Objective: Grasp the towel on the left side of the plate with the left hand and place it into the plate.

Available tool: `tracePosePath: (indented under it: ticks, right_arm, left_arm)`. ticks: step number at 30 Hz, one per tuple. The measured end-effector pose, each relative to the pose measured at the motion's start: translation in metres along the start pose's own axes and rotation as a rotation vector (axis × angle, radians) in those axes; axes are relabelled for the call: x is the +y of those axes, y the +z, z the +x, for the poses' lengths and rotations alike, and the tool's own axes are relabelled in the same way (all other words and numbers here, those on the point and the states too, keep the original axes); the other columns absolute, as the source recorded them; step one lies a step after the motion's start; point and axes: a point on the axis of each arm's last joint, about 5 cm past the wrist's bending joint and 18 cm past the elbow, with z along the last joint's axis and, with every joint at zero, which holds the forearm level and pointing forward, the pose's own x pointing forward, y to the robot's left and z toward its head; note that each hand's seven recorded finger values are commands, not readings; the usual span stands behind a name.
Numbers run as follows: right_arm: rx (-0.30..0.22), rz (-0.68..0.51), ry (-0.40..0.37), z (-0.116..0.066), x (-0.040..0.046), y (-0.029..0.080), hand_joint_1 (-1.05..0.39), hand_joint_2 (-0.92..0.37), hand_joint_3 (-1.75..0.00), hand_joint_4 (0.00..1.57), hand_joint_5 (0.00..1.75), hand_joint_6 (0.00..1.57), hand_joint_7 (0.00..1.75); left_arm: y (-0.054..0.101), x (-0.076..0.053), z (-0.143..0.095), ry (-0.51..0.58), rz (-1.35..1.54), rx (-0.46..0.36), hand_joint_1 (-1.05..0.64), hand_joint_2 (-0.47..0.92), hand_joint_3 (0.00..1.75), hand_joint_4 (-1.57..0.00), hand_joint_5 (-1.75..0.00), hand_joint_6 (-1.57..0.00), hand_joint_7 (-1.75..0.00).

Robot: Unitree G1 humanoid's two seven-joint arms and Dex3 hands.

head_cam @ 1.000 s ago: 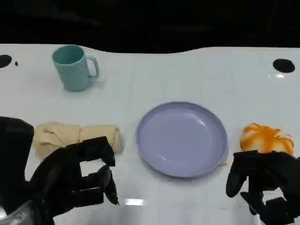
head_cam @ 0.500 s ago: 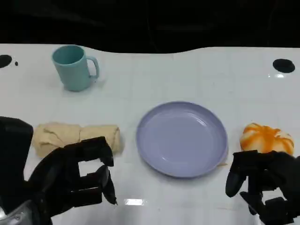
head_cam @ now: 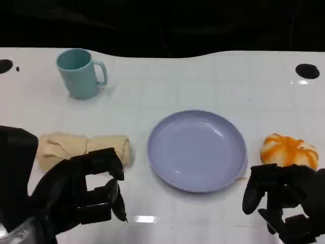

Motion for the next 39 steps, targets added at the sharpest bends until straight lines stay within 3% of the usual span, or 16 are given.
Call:
tracePosePath:
  ticks: [3,7,9,10,13,17,22,28,39]
  right_arm:
    - [-0.002,-0.001,-0.003,0.0,0.0,0.0,0.04,-0.57,-1.08,0.71,1.67,0.68,1.44]
    - [-0.005,-0.002,-0.004,0.0,0.0001,0.0,0.03,-0.58,-1.07,0.7,1.67,0.68,1.43]
    - [-0.005,-0.002,-0.003,0.0,0.0003,0.0,0.03,-0.58,-1.07,0.7,1.67,0.68,1.43]
    - [-0.005,-0.003,-0.004,0.0,0.0004,0.0,0.03,-0.58,-1.06,0.7,1.67,0.68,1.43]
    - [-0.006,-0.008,-0.006,0.001,0.0005,0.001,0.03,-0.58,-1.07,0.71,1.67,0.68,1.43]
    - [-0.009,-0.018,-0.01,0.002,0.0004,0.002,0.03,-0.58,-1.07,0.71,1.68,0.68,1.43]
    - [-0.014,-0.014,-0.004,0.003,0.0016,0.003,0.03,-0.59,-1.06,0.7,1.69,0.68,1.43]
    - [-0.011,-0.012,0.004,0.004,0.0029,0.003,0.02,-0.59,-1.04,0.71,1.67,0.69,1.42]
    - [-0.009,-0.013,0.013,0.006,0.0047,0.004,0.03,-0.6,-1.03,0.71,1.68,0.69,1.42]
  left_arm:
    - [0.001,0.0,0.0,0.01,0.014,-0.022,-0.06,0.53,1.28,-0.76,-1.74,-0.74,-1.52]
    - [0.002,-0.002,-0.001,0.071,0.062,-0.053,-0.09,0.49,1.22,-0.68,-1.53,-0.65,-1.19]
    - [0.002,-0.002,-0.001,0.099,0.107,-0.088,-0.13,0.51,1.11,-0.64,-1.38,-0.64,-0.97]
    - [0.001,-0.003,-0.001,0.117,0.145,-0.108,-0.17,0.55,0.99,-0.61,-1.25,-0.65,-0.78]
    - [0.001,-0.004,-0.002,0.157,0.252,-0.173,-0.18,0.74,0.63,-0.53,-1.0,-0.67,-0.4]
    - [0.0,-0.001,0.0,0.193,0.404,-0.257,-0.24,0.9,0.25,-0.38,-0.75,-0.57,-0.12]
    - [-0.002,0.006,0.001,0.233,0.683,-0.311,-0.38,0.92,0.17,-0.19,-0.64,-0.39,-0.01]
    - [0.016,0.008,0.003,0.209,0.97,-0.255,-0.45,0.92,0.08,-0.01,-0.65,-0.24,0.0]
    - [0.031,0.005,0.036,0.216,1.465,-0.123,-0.53,0.92,0.02,-0.12,-0.49,-0.29,-0.01]
